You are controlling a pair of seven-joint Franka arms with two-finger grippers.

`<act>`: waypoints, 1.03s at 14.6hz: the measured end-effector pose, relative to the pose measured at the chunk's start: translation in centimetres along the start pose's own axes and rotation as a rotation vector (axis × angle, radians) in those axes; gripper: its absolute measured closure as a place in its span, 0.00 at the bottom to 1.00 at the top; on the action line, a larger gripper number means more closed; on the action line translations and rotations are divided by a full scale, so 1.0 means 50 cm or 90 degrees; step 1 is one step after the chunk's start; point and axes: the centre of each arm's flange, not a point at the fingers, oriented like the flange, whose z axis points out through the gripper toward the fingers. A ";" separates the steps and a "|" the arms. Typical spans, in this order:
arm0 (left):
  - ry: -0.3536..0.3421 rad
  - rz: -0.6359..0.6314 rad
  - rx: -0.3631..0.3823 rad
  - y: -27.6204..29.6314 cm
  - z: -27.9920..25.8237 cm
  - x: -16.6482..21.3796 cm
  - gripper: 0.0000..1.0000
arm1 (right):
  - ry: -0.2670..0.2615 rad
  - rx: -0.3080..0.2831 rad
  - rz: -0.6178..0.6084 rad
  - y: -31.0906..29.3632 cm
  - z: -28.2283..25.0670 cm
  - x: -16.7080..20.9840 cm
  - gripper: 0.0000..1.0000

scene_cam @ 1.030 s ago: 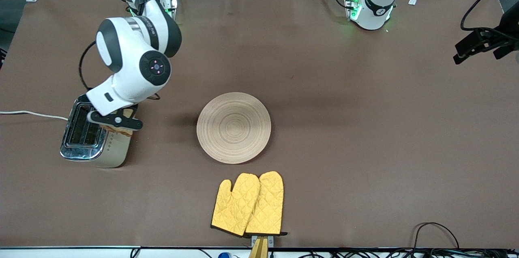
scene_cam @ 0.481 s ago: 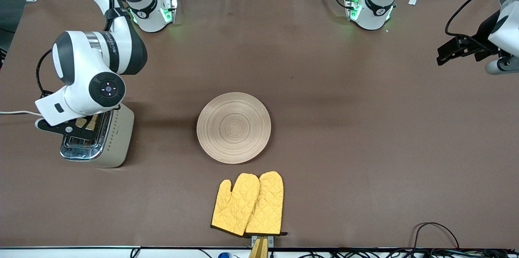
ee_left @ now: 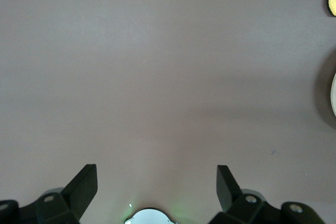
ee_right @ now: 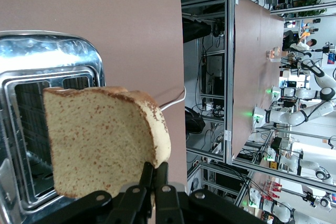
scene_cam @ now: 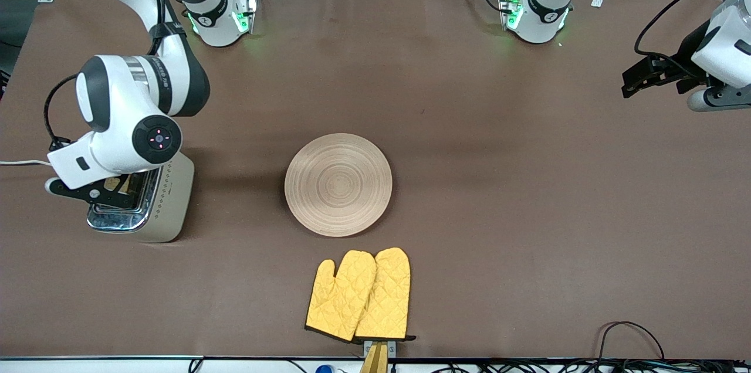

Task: Move plate and put bread in toaster
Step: 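Lower the bread into the toaster slot and open the right gripper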

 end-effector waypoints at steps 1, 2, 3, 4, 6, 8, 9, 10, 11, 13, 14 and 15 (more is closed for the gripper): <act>0.000 -0.001 0.000 -0.001 0.000 0.000 0.00 | -0.003 -0.001 -0.001 -0.002 0.007 0.002 0.95; 0.001 -0.001 0.000 -0.001 -0.001 0.000 0.00 | -0.006 -0.002 -0.004 -0.006 0.012 0.001 0.95; 0.001 -0.001 0.000 -0.001 -0.001 0.000 0.00 | -0.007 -0.004 -0.007 -0.011 0.015 0.000 0.95; 0.001 0.000 0.000 -0.001 -0.001 0.000 0.00 | -0.009 -0.005 -0.010 -0.017 0.017 0.000 0.95; 0.000 0.000 0.000 0.000 0.000 0.001 0.00 | -0.011 -0.007 -0.018 -0.032 0.021 0.000 0.95; -0.002 0.000 0.000 0.000 0.003 0.003 0.00 | -0.015 -0.010 -0.027 -0.048 0.029 -0.002 0.95; -0.003 -0.001 0.000 -0.002 0.005 0.004 0.00 | -0.016 -0.011 -0.031 -0.055 0.032 -0.003 0.95; -0.004 -0.001 0.000 -0.003 0.006 0.006 0.00 | -0.016 -0.012 -0.034 -0.059 0.034 -0.005 0.95; -0.005 0.000 0.000 -0.002 0.007 0.006 0.00 | -0.015 -0.012 -0.035 -0.061 0.033 -0.005 0.95; -0.005 0.004 0.000 0.002 0.008 0.006 0.00 | -0.012 -0.010 -0.035 -0.062 0.032 -0.005 0.95; -0.005 0.007 0.000 0.005 0.008 0.005 0.00 | -0.007 -0.008 -0.035 -0.063 0.030 -0.003 0.95; -0.005 0.009 0.000 0.008 0.008 0.005 0.00 | -0.002 -0.005 -0.036 -0.065 0.028 -0.002 0.95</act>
